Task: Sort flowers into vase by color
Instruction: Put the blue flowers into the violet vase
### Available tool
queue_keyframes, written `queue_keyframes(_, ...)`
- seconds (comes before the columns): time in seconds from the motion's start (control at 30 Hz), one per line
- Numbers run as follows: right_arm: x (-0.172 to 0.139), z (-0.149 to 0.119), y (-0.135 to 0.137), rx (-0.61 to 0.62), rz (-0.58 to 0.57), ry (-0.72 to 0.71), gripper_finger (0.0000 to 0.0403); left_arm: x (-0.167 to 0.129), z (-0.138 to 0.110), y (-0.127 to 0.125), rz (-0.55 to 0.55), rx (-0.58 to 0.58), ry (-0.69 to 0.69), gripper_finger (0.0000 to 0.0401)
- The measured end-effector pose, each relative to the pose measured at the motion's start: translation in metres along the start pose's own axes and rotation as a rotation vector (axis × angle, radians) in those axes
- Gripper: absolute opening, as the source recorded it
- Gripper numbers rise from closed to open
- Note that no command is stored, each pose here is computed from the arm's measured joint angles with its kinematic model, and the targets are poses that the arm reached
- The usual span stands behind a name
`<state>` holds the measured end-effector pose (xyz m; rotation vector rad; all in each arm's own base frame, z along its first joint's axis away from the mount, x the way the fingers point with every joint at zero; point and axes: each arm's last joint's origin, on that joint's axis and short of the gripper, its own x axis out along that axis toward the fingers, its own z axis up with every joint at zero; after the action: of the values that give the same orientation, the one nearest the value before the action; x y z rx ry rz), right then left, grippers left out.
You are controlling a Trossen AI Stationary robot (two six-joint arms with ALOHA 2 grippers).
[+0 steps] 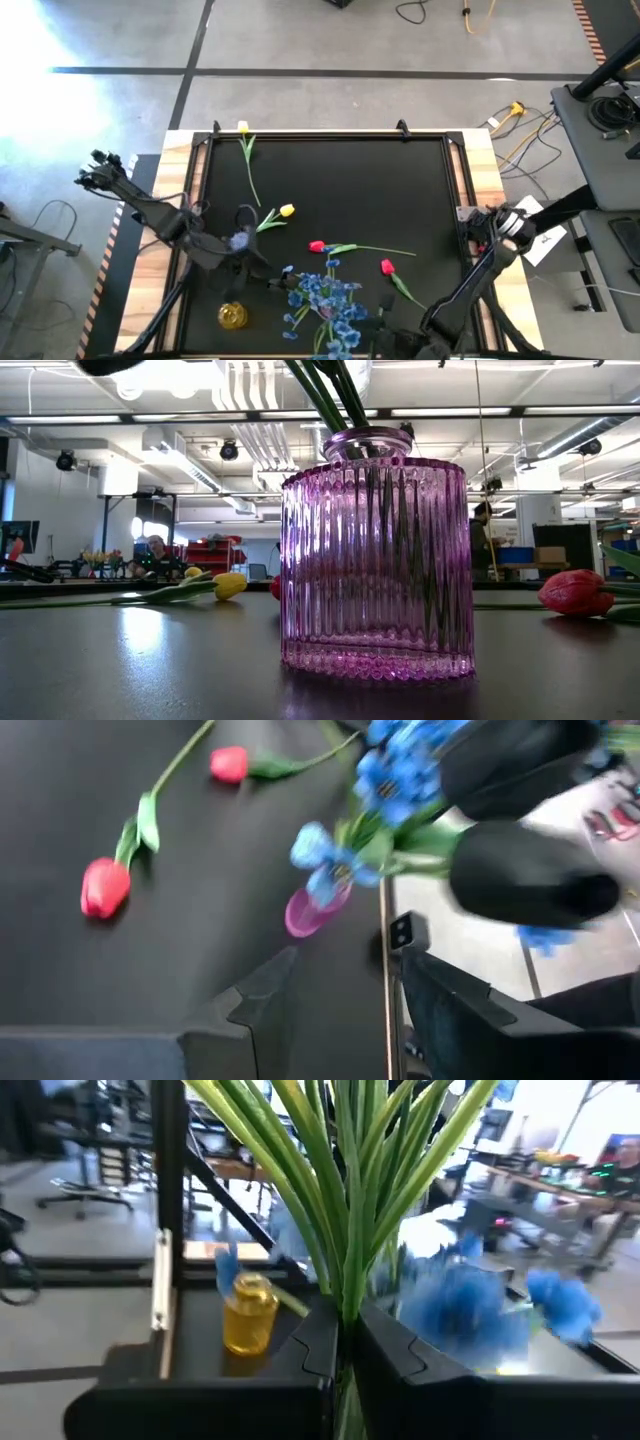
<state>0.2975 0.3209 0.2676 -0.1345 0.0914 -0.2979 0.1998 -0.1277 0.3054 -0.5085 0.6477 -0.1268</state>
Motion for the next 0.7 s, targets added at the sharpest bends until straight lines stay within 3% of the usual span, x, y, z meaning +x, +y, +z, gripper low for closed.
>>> queue_keyframes(0.13, 0.002, -0.018, 0.01, -0.042, -0.015, 0.015, 0.0013, 0.015, -0.008, -0.002, 0.025, -0.06, 0.048, 0.0161)
queue_keyframes(0.3, 0.004, -0.029, 0.013, -0.07, -0.095, 0.021, 0.0013, 0.025, -0.021, -0.006, 0.054, -0.04, 0.114, 0.0161)
queue_keyframes(0.47, 0.01, -0.029, 0.011, -0.047, -0.104, 0.021, 0.0013, 0.032, -0.039, 0.003, 0.163, 0.011, 0.219, 0.0161)
queue_keyframes(0.7, 0.015, -0.028, 0.008, -0.017, -0.116, 0.016, 0.0013, 0.039, -0.052, 0.014, 0.213, 0.029, 0.26, 0.0161)
